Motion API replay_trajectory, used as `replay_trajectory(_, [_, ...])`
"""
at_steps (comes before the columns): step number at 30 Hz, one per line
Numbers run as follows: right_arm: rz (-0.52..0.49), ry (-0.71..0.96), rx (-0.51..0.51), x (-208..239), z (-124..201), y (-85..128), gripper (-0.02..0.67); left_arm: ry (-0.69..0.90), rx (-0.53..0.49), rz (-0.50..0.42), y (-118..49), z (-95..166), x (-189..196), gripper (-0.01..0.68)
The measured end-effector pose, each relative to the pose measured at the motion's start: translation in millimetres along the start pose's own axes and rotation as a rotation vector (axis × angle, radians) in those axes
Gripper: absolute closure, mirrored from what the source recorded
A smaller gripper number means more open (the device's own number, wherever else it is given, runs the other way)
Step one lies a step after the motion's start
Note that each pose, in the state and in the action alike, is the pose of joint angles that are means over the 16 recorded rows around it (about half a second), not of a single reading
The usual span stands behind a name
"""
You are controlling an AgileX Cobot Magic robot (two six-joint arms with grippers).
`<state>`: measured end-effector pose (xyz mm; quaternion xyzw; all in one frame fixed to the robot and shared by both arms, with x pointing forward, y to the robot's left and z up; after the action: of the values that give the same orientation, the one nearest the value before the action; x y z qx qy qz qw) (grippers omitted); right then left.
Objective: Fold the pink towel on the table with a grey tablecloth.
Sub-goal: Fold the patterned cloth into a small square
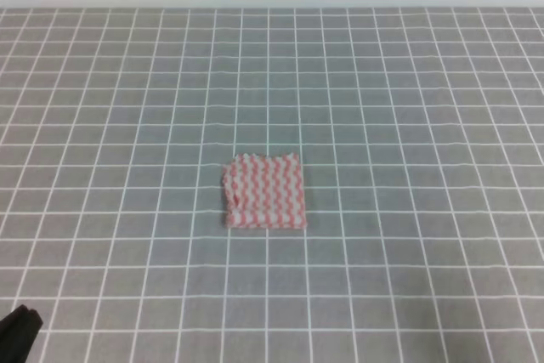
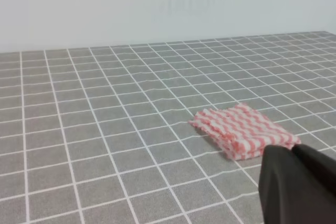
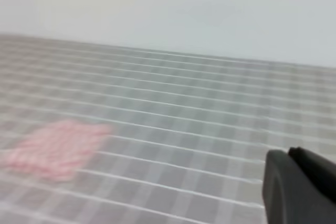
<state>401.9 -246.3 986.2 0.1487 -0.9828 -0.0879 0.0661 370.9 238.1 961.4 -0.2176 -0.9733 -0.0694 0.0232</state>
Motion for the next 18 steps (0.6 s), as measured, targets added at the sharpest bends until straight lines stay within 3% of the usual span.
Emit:
replay_trajectory(10, [0.183, -0.057, -0.007, 20.5, 16.4, -32.0, 0.665, -0.002, 0.001, 0.001, -0.2, -1.2, 0.4, 0.673])
replay_trajectory(18, [0.22, 0.01, -0.02, 26.6, 34.9, -36.5, 0.665, 0.001, 0.001, 0.002, -0.3, -0.8, 0.3, 0.673])
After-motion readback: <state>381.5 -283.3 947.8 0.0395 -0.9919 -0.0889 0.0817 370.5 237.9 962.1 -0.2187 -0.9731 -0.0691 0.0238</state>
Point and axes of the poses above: a point on each arm's last joint axis where the gripper is mounted, x pointing back along that axis away from the gripper, y along the wrist's bending axis when the last joint is at zero, z = x × y, the point moved 9 cm from there along -x, pointing out along that axis toward the gripper, and after that the axes turned 8 degrees about -x, right-handed, at the moved point
